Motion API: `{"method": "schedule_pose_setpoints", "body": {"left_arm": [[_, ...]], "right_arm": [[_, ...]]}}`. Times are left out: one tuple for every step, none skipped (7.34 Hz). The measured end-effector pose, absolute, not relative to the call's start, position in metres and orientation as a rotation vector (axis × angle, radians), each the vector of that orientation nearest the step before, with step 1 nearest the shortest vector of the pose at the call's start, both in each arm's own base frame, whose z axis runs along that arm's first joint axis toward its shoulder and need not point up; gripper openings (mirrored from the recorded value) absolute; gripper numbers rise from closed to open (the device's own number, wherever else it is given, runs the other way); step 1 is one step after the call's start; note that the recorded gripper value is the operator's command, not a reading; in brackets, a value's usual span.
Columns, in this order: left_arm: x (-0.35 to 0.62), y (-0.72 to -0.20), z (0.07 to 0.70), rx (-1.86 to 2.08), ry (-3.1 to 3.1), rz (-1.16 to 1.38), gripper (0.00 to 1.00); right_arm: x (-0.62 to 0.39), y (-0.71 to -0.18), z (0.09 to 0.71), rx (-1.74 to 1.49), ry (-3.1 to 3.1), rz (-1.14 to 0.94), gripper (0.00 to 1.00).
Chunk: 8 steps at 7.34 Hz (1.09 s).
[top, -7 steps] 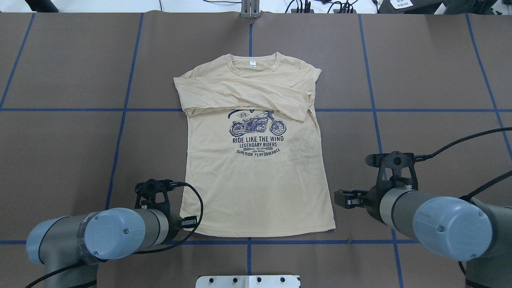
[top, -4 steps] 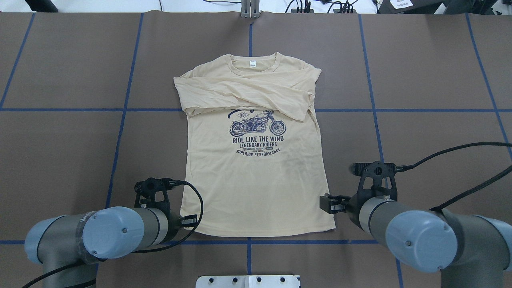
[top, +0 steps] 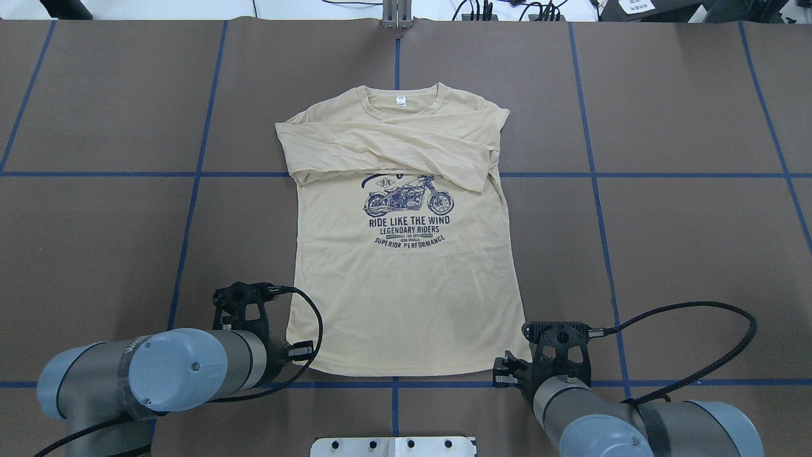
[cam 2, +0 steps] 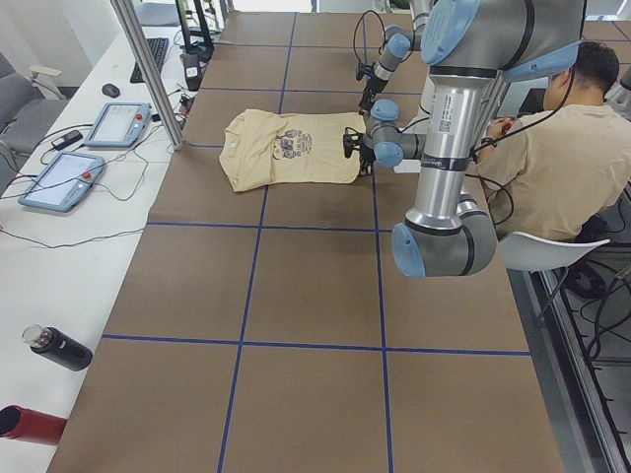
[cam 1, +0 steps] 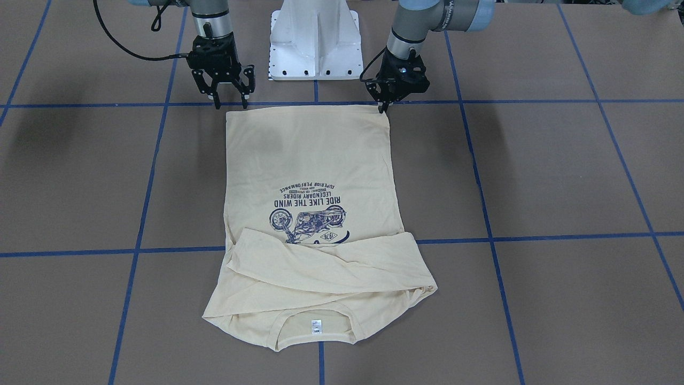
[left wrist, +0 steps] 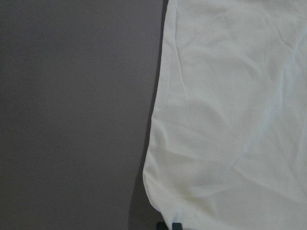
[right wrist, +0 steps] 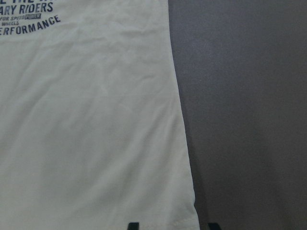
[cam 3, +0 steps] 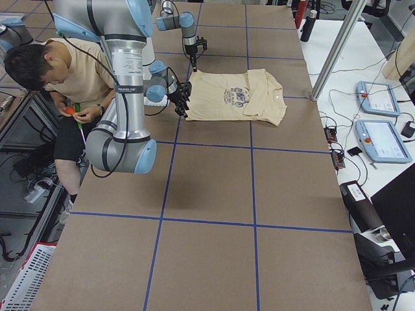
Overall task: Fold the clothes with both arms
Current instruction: 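Grasp the bottom hem corners with both grippers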
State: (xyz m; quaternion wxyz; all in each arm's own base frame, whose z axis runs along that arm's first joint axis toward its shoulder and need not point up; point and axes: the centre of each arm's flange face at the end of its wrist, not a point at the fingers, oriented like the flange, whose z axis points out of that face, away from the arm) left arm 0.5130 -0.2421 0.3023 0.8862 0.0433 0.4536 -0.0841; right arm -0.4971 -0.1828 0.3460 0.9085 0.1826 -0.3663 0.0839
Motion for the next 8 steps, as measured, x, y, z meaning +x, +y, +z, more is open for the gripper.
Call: {"method": "schedule_pose_setpoints", "body": {"left_arm": [[0.512,-0.242,0.302,0.09,0.945,-0.176,0.0],[0.512,-0.242,0.302,0.09,0.945,-0.176,0.0],[0.512,-0.242,0.302,0.09,0.945,-0.176,0.0],[0.512,-0.242,0.301,0.09,0.946,-0.176,0.0],[0.512,-0.242,0.301,0.09,0.946,-0.176,0.0],[0.512,-0.242,0.301,0.09,0.946,-0.176,0.0],[0.512,-0.242,0.301,0.09,0.947,-0.176,0.0],[0.511,-0.242,0.301,0.09,0.947,-0.176,0.0]], "right_arm": [[-0.501,-0.182,0.352,0.384,-0.743,0.17,0.51],[-0.503,-0.181,0.356,0.388,-0.735,0.169,0.51],[-0.505,-0.181,0.359,0.391,-0.728,0.167,0.51],[-0.507,-0.181,0.363,0.392,-0.721,0.166,0.49],[-0.508,-0.181,0.364,0.392,-0.717,0.165,0.45],[-0.509,-0.18,0.365,0.391,-0.715,0.164,0.27],[-0.51,-0.18,0.364,0.391,-0.718,0.164,0.07],[-0.511,-0.179,0.362,0.393,-0.722,0.164,0.0]]}}
